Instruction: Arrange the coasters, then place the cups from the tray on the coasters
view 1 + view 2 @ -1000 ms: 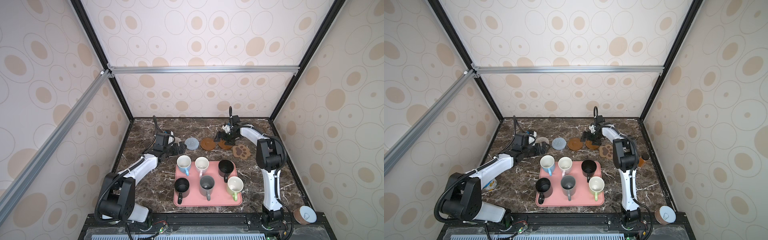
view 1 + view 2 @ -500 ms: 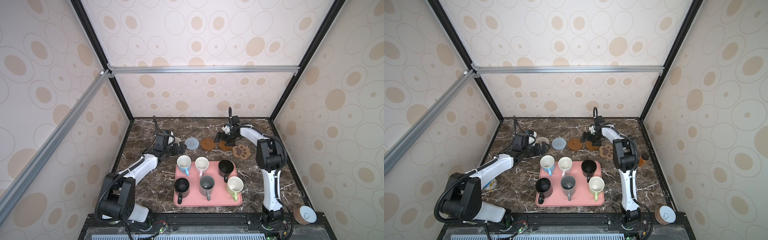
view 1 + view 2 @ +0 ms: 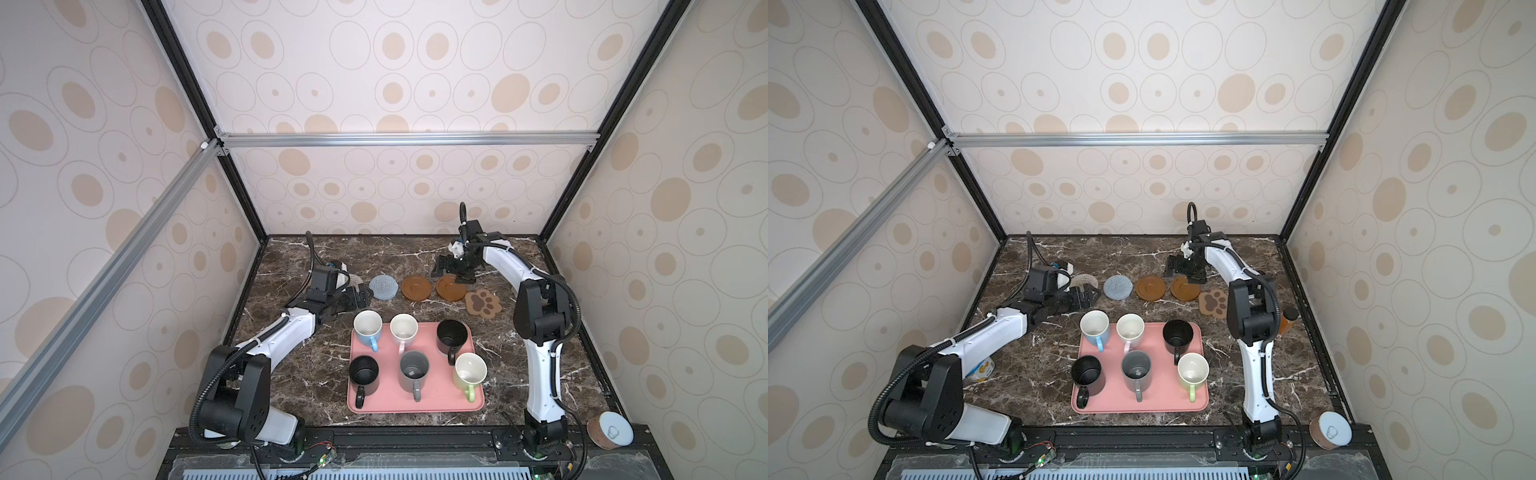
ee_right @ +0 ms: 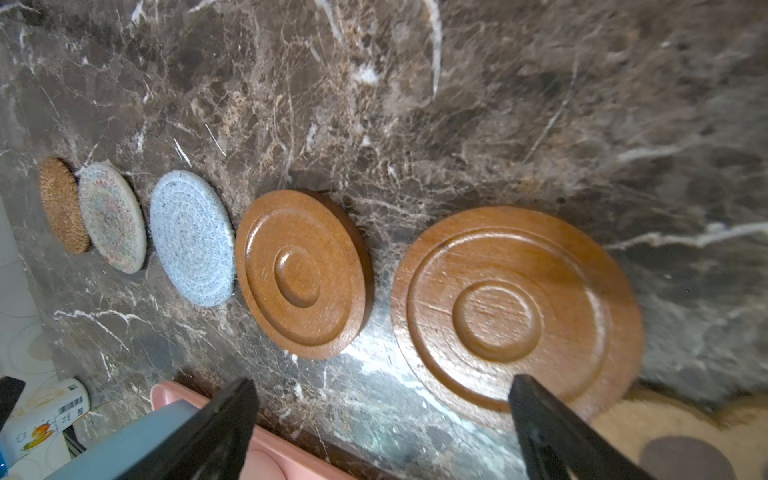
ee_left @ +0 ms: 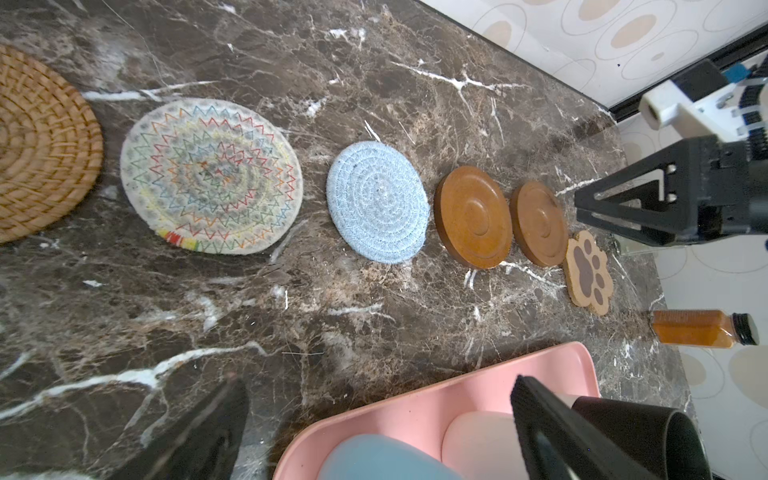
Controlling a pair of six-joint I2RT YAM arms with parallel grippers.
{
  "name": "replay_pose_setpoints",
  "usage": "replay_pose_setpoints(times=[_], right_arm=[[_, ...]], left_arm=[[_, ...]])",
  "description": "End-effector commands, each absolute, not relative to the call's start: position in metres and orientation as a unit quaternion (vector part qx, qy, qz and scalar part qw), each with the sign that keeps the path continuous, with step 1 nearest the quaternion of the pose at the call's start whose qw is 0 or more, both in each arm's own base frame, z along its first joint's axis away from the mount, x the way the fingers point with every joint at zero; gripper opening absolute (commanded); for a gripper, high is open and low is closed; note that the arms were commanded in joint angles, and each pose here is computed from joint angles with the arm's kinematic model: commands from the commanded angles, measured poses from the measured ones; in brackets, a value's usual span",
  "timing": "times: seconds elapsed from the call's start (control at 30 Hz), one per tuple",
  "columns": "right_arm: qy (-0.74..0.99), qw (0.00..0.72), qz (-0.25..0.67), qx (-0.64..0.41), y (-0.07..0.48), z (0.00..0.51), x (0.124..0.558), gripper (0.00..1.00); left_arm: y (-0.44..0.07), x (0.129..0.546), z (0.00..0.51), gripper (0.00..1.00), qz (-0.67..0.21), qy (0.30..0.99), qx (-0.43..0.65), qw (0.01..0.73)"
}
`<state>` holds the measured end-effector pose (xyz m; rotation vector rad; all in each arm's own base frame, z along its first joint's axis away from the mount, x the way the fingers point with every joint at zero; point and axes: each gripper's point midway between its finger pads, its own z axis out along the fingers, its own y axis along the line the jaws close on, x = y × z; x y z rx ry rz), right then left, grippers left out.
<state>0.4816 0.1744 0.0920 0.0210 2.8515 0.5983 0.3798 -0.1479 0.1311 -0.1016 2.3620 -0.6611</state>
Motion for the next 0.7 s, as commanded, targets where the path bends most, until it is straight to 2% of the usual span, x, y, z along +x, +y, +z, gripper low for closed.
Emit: replay_pose_setpoints(times=[0.0,0.33,0.67], right_arm=[[0.985,0.104,0.136,0.006,0.150,0.107,0.452,0.99],[0.997,0.059,0.006,0.049,0.087,0.080,0.369,0.99],[0.992,0.028,-0.023,0.123,0.075,0.040,0.354,0.99]], left_arm=[[-0.146,0.384,0.143,1.00,-0.256,0.899,-0.041,0.353],[-0.148,0.385,0.141,1.00,-0.258,0.899,-0.041,0.351],[-0.149,0.384,0.139,1.00,-0.260,0.900,-0.040,0.347]])
